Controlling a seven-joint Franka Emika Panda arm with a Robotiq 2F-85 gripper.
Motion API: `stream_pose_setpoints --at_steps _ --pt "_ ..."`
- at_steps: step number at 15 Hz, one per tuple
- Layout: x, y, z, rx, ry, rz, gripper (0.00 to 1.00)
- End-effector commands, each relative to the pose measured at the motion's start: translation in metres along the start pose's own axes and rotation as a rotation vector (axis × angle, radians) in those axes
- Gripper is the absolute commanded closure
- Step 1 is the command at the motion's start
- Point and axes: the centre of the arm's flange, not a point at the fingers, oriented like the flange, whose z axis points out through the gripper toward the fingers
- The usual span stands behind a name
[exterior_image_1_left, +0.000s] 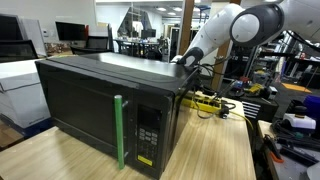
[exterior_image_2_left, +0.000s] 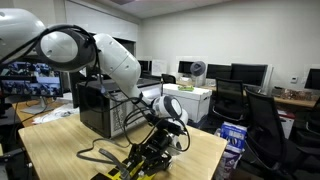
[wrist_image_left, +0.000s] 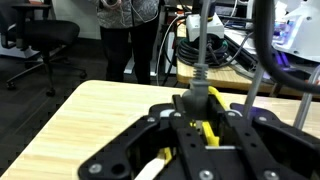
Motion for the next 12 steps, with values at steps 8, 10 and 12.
stream_pose_setpoints --at_steps 8,10,12 --pt "-0.0015 -0.0052 -0.0058 0.006 0.0 -0.04 0.92" --pt "-0.001 -0.0037 -0.0053 0.005 -0.009 -0.05 0.92" --pt "-0.0009 0.0001 -0.0031 0.002 -0.011 -0.05 0.92"
